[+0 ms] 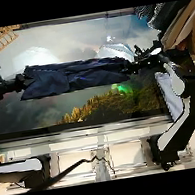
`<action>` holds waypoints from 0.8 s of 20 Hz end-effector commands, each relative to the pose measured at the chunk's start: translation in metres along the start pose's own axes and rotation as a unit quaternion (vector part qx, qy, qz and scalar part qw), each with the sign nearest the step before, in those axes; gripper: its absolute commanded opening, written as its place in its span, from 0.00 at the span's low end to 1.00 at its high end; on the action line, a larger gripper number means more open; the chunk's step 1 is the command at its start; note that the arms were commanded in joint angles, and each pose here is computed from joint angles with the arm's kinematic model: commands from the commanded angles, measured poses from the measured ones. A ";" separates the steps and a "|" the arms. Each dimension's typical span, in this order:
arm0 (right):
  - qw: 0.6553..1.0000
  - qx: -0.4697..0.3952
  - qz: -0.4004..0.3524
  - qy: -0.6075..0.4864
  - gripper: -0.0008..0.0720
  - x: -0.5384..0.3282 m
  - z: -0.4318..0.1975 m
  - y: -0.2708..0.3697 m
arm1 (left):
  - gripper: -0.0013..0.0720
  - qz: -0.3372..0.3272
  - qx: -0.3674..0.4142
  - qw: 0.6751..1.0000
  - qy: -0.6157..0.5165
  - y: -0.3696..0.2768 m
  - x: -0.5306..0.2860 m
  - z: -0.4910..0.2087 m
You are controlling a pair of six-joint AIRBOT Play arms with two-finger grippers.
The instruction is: Fold the clothes and pants, and hang the long-sleeved shirts on hangers.
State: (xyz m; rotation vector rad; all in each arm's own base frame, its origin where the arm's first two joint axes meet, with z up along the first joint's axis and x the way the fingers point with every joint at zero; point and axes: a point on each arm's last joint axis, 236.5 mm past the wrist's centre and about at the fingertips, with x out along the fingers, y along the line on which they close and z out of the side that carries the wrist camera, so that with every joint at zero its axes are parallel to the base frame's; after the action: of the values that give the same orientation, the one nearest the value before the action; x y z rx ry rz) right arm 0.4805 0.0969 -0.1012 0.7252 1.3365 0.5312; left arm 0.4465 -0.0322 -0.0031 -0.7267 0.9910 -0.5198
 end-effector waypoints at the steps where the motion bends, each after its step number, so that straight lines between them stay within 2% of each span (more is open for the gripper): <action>1: 0.996 -0.050 -0.062 0.038 0.03 -0.024 -0.013 -0.003 | 0.03 0.043 0.062 0.995 0.066 -0.005 0.023 -0.030; 5: 0.969 -0.076 -0.234 -0.014 0.03 -0.165 -0.018 -0.022 | 0.03 0.118 0.062 0.980 0.151 0.002 0.045 -0.073; 7: 0.961 -0.056 -0.264 -0.064 0.03 -0.223 -0.023 -0.015 | 0.03 0.135 0.093 0.970 0.182 -0.003 0.056 -0.089; 9: 0.956 -0.051 -0.266 -0.109 0.03 -0.250 -0.025 0.007 | 0.03 0.125 0.115 0.965 0.198 -0.021 0.071 -0.102; 11: 0.963 -0.069 -0.224 -0.132 0.03 -0.241 -0.022 0.050 | 0.03 0.121 0.133 0.963 0.202 -0.031 0.081 -0.108; 16: 0.970 -0.150 -0.115 -0.150 0.03 -0.111 -0.009 0.193 | 0.03 0.117 0.133 0.961 0.210 -0.034 0.074 -0.110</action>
State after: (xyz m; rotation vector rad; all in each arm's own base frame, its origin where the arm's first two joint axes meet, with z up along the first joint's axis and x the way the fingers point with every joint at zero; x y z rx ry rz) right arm 0.4450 0.0572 0.0958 0.3276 1.1214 0.3128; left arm 0.3869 -0.1390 -0.0598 -0.2653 1.3352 -0.5873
